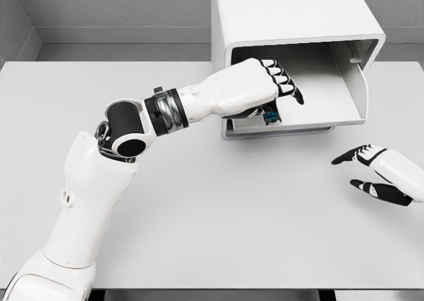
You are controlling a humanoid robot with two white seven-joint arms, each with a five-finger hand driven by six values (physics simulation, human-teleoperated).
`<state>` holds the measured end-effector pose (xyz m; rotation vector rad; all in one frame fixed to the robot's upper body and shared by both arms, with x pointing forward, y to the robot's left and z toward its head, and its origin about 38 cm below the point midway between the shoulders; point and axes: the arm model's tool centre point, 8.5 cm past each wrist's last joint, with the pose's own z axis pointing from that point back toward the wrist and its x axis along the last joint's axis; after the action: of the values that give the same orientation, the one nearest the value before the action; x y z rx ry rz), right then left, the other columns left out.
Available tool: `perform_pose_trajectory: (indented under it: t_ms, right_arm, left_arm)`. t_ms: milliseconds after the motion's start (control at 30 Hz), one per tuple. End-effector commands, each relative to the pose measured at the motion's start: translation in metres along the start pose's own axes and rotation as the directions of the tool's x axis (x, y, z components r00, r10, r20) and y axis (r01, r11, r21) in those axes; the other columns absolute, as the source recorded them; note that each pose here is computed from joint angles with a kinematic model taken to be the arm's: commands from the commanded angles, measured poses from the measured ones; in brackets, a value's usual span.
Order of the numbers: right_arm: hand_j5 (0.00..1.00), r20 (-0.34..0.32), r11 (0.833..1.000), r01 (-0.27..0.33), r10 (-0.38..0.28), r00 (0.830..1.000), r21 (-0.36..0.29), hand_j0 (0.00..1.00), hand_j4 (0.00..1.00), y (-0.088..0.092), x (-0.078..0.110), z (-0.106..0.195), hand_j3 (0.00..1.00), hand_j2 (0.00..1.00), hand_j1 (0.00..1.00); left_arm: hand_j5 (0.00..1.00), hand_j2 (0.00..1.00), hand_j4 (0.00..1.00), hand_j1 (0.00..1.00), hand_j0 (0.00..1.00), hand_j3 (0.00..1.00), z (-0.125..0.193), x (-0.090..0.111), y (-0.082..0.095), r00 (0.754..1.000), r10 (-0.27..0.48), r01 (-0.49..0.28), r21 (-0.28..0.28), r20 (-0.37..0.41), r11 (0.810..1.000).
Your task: Slide open multi-storey tabletop storage cabinets and put open load switch and slide close multi-storey tabletop storage cabinets
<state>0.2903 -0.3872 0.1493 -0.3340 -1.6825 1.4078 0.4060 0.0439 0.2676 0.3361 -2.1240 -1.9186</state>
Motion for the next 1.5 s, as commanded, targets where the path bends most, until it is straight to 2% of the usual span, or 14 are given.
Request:
perform_pose_trajectory:
  t_ms: [0,33,100,133,200,433,500,633,733,767,967,1067,1367,1467]
  right_arm:
    - [0.69,-0.001,1.000,0.003,-0.003,1.000,-0.003,0.69,0.69,-0.001,0.000,0.000,0.69,0.69,0.69]
    - [0.69,-0.003,1.000,0.004,-0.004,1.000,-0.002,0.69,0.69,-0.001,-0.001,0.001,0.69,0.69,0.69]
    - [0.69,-0.001,1.000,0.003,-0.003,1.000,-0.001,0.69,0.69,-0.001,0.000,0.000,0.69,0.69,0.69]
    - [0.69,-0.001,1.000,0.002,-0.002,1.000,-0.002,0.69,0.69,-0.001,0.000,0.000,0.69,0.69,0.69]
    - [0.69,-0.001,1.000,0.004,-0.004,1.000,-0.001,0.69,0.69,-0.001,0.000,0.000,0.69,0.69,0.69]
    - [0.69,-0.001,1.000,0.004,-0.004,1.000,-0.001,0.69,0.69,-0.001,0.000,0.000,0.69,0.69,0.69]
    - [0.69,0.001,1.000,0.002,-0.002,1.000,-0.002,0.69,0.69,-0.002,0.000,-0.001,0.69,0.69,0.69]
    - [0.69,0.002,1.000,0.000,0.000,1.000,-0.001,0.69,0.69,-0.003,0.000,-0.001,0.69,0.69,0.69]
    - [0.69,0.004,1.000,-0.003,0.003,1.000,-0.001,0.69,0.69,-0.004,0.000,-0.002,0.69,0.69,0.69]
    - [0.69,0.009,1.000,-0.002,0.002,1.000,-0.001,0.69,0.69,-0.004,0.001,-0.002,0.69,0.69,0.69]
    - [0.69,0.016,1.000,0.011,-0.011,1.000,-0.005,0.69,0.69,-0.001,0.005,-0.002,0.69,0.69,0.69]
    - [0.69,0.016,1.000,0.014,-0.014,1.000,-0.006,0.69,0.69,0.000,0.005,-0.002,0.69,0.69,0.69]
    - [0.69,0.013,1.000,0.018,-0.018,1.000,-0.007,0.69,0.69,0.002,0.005,0.000,0.69,0.69,0.69]
    - [0.69,0.011,1.000,0.019,-0.019,1.000,-0.006,0.69,0.69,0.002,0.005,0.000,0.69,0.69,0.69]
  left_arm:
    - [0.78,0.78,0.78,0.78,0.78,0.78,0.001,0.000,0.002,1.000,0.003,-0.003,0.009,0.000,1.000]
    - [0.82,0.82,0.82,0.82,0.82,0.82,0.001,0.001,0.003,1.000,0.001,-0.001,0.013,0.001,1.000]
    - [0.97,0.97,0.97,0.97,0.97,0.97,0.003,0.003,0.012,1.000,-0.010,0.010,0.038,0.007,0.999]
    - [1.00,1.00,1.00,1.00,1.00,1.00,0.005,0.010,0.021,0.999,-0.032,0.031,0.063,0.018,0.998]
    - [1.00,1.00,1.00,1.00,1.00,1.00,0.010,0.017,0.034,0.998,-0.045,0.040,0.111,0.038,0.993]
    - [1.00,1.00,1.00,1.00,1.00,1.00,0.011,0.018,0.037,0.998,-0.043,0.038,0.121,0.040,0.992]
    - [1.00,1.00,1.00,1.00,1.00,1.00,0.019,0.013,0.044,0.999,-0.034,0.029,0.155,0.029,0.987]
    - [1.00,1.00,1.00,1.00,1.00,1.00,0.026,0.006,0.049,1.000,-0.032,0.031,0.174,0.002,0.984]
    - [1.00,1.00,1.00,1.00,1.00,1.00,0.029,0.007,0.051,1.000,0.004,-0.010,0.207,0.031,0.978]
    - [1.00,1.00,1.00,1.00,1.00,1.00,0.033,0.008,0.046,0.998,0.039,-0.049,0.215,0.050,0.975]
    - [1.00,1.00,1.00,1.00,1.00,1.00,0.058,0.011,0.027,0.994,0.095,-0.105,0.191,0.060,0.976]
    - [1.00,1.00,1.00,1.00,1.00,1.00,0.067,0.014,0.006,0.989,0.141,-0.147,0.158,0.054,0.976]
    - [1.00,1.00,1.00,1.00,1.00,1.00,0.075,0.023,-0.021,0.979,0.192,-0.197,0.088,0.062,0.976]
    - [1.00,1.00,1.00,1.00,1.00,1.00,0.080,0.024,-0.027,0.973,0.222,-0.228,0.086,0.069,0.970]
